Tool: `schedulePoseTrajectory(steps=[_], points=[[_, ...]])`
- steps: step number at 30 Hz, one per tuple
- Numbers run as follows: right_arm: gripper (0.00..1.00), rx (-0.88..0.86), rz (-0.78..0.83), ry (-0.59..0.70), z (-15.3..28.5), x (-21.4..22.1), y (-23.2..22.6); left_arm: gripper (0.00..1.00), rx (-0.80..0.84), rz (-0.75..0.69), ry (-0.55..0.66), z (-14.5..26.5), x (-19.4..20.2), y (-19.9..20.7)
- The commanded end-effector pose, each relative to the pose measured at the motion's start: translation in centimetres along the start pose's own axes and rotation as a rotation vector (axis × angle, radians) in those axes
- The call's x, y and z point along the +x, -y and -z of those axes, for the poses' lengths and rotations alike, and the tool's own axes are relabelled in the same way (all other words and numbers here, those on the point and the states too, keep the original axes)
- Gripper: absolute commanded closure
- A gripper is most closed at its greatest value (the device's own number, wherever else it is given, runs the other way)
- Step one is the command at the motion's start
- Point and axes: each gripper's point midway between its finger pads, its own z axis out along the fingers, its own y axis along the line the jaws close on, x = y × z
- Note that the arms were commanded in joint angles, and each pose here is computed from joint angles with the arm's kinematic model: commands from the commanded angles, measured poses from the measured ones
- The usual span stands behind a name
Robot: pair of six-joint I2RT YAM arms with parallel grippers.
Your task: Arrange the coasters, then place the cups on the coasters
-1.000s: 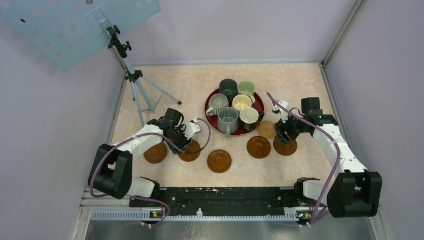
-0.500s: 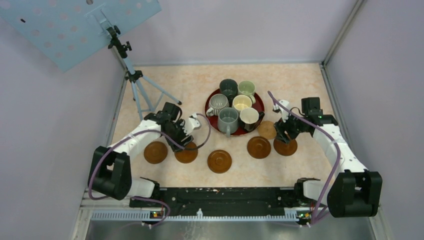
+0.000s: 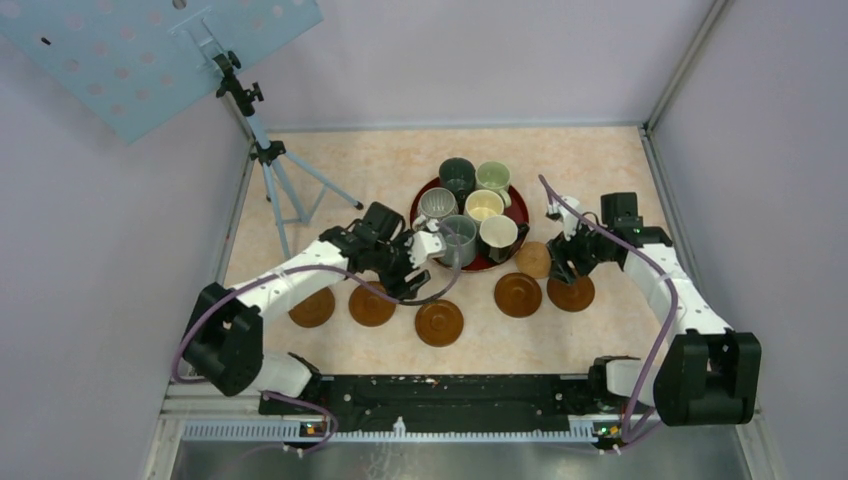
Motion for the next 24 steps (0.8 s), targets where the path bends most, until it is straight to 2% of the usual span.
schedulePoseTrajectory(steps=[1,10,16,24], points=[[0.39,0.016,-0.019,0.065,0.5,-2.4,0.8,0.22,0.015,-0.023,0.056,-2.8,-2.0,1.4],[0.39,0.014,-0.035,0.109,0.5,-2.3,0.4,0.23,-0.009,-0.08,0.016,-6.1,-0.8,3.9],[0.39,0.011,-0.053,0.11,0.1,-2.1,0.4,0.27,-0.035,-0.087,-0.029,-7.9,0.6,3.9],[0.39,0.016,-0.057,0.107,-0.1,-2.1,0.6,0.4,-0.127,-0.026,-0.068,-8.6,0.9,1.6]])
